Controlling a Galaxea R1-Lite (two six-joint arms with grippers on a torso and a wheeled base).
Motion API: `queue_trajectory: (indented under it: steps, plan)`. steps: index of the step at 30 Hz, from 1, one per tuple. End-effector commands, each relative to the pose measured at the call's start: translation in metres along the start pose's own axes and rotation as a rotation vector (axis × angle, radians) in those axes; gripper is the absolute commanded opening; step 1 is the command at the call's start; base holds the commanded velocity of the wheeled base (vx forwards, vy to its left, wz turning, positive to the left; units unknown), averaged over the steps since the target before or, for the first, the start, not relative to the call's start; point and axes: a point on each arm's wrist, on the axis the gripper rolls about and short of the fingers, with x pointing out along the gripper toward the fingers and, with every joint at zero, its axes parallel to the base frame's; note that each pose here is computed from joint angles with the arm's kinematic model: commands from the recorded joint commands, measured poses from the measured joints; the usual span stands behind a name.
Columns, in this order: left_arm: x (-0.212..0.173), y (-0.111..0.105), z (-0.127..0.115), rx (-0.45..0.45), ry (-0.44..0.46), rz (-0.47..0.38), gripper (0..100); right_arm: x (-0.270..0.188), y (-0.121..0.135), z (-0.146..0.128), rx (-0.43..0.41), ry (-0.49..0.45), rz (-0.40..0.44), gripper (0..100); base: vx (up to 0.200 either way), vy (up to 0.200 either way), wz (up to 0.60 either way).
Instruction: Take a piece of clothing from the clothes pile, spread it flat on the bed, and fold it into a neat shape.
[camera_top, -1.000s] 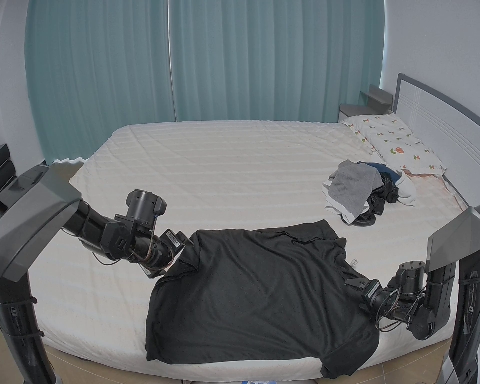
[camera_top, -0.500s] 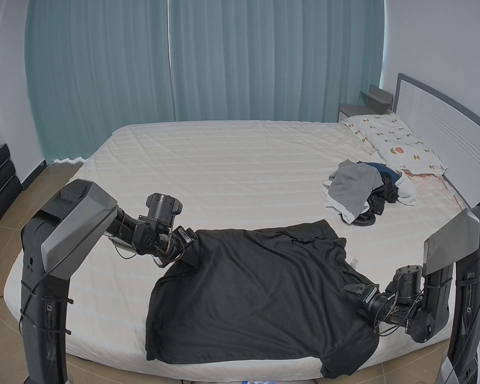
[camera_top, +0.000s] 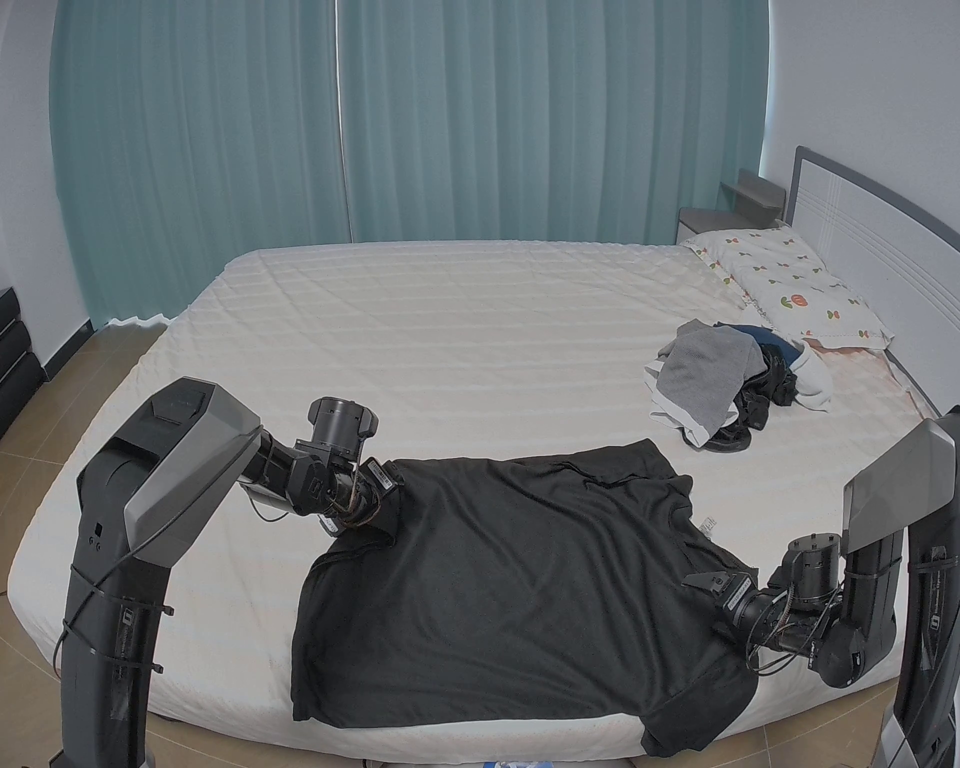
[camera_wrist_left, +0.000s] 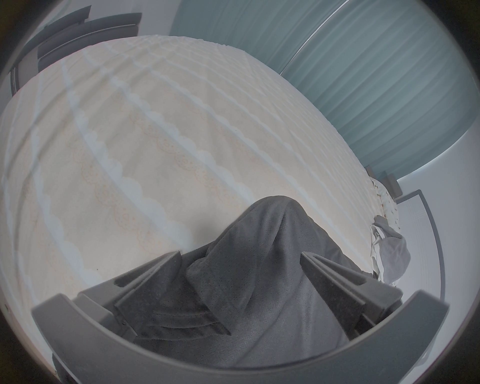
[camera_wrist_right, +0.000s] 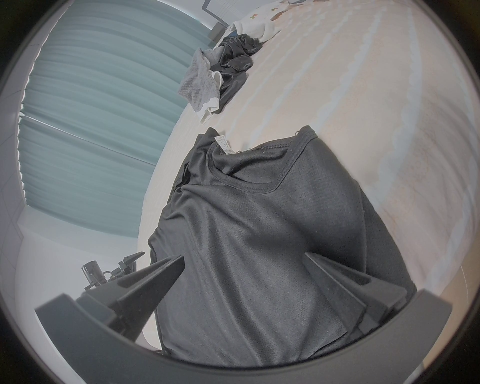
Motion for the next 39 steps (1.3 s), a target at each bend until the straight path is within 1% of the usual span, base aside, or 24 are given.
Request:
queue_trajectory:
  steps: [1, 2, 3, 6, 10, 13, 16, 19, 23, 26, 29, 30, 31, 33, 39]
  plan:
    - [0.004, 0.002, -0.002, 0.001, 0.002, 0.006, 100, 0.0, 0.0, 0.0, -0.001, -0.001, 0.004, 100, 0.0, 0.0, 0.0]
    - [0.004, 0.002, -0.002, 0.001, 0.002, 0.006, 100, 0.0, 0.0, 0.0, -0.001, -0.002, 0.005, 100, 0.0, 0.0, 0.0]
    - [0.004, 0.002, -0.002, 0.001, 0.002, 0.006, 0, 0.0, 0.0, 0.0, -0.001, -0.002, 0.005, 100, 0.0, 0.0, 0.0]
    - [0.003, 0.003, -0.001, 0.002, -0.001, 0.01, 0, 0.0, 0.0, 0.0, 0.0, -0.001, 0.002, 100, 0.0, 0.0, 0.0]
    - [0.0, 0.004, 0.003, -0.001, -0.052, 0.044, 0, 0.0, 0.0, 0.0, -0.002, 0.0, 0.001, 100, 0.0, 0.0, 0.0]
    - [-0.002, 0.004, 0.007, -0.004, -0.071, 0.051, 0, 0.0, 0.0, 0.0, -0.002, -0.001, 0.002, 100, 0.0, 0.0, 0.0]
    - [-0.003, 0.009, 0.02, 0.017, -0.095, 0.054, 0, 0.0, 0.0, 0.0, -0.002, -0.001, 0.002, 100, 0.0, 0.0, 0.0]
    - [-0.004, 0.012, 0.031, 0.017, -0.12, 0.05, 0, 0.0, 0.0, 0.0, -0.002, -0.001, 0.002, 100, 0.0, 0.0, 0.0]
    - [-0.006, 0.018, 0.063, -0.021, -0.184, 0.038, 0, 0.0, 0.0, 0.0, -0.002, 0.0, 0.001, 100, 0.0, 0.0, 0.0]
    - [-0.009, 0.025, 0.088, -0.021, -0.233, 0.03, 0, 0.0, 0.0, -0.001, -0.002, 0.0, 0.001, 100, 0.0, 0.0, 0.0]
    - [0.001, 0.034, 0.105, -0.033, -0.27, 0.024, 0, 0.0, -0.001, -0.001, -0.002, 0.0, -0.001, 100, 0.0, 0.0, 0.0]
    - [0.002, 0.033, 0.106, -0.032, -0.273, 0.022, 0, 0.0, -0.001, -0.001, -0.002, 0.0, -0.001, 100, 0.0, 0.0, 0.0]
    - [0.01, 0.036, 0.112, -0.036, -0.29, 0.023, 0, 0.0, -0.001, -0.001, -0.003, 0.002, -0.002, 100, 0.0, 0.0, 0.0]
    - [0.017, 0.04, 0.118, -0.038, -0.304, 0.018, 0, 0.0, -0.001, -0.002, -0.004, 0.0, -0.007, 100, 0.0, 0.0, 0.0]
    - [0.035, 0.043, 0.124, -0.025, -0.332, 0.005, 0, 0.002, -0.002, -0.004, -0.009, -0.006, -0.02, 100, 0.0, 0.0, 0.0]
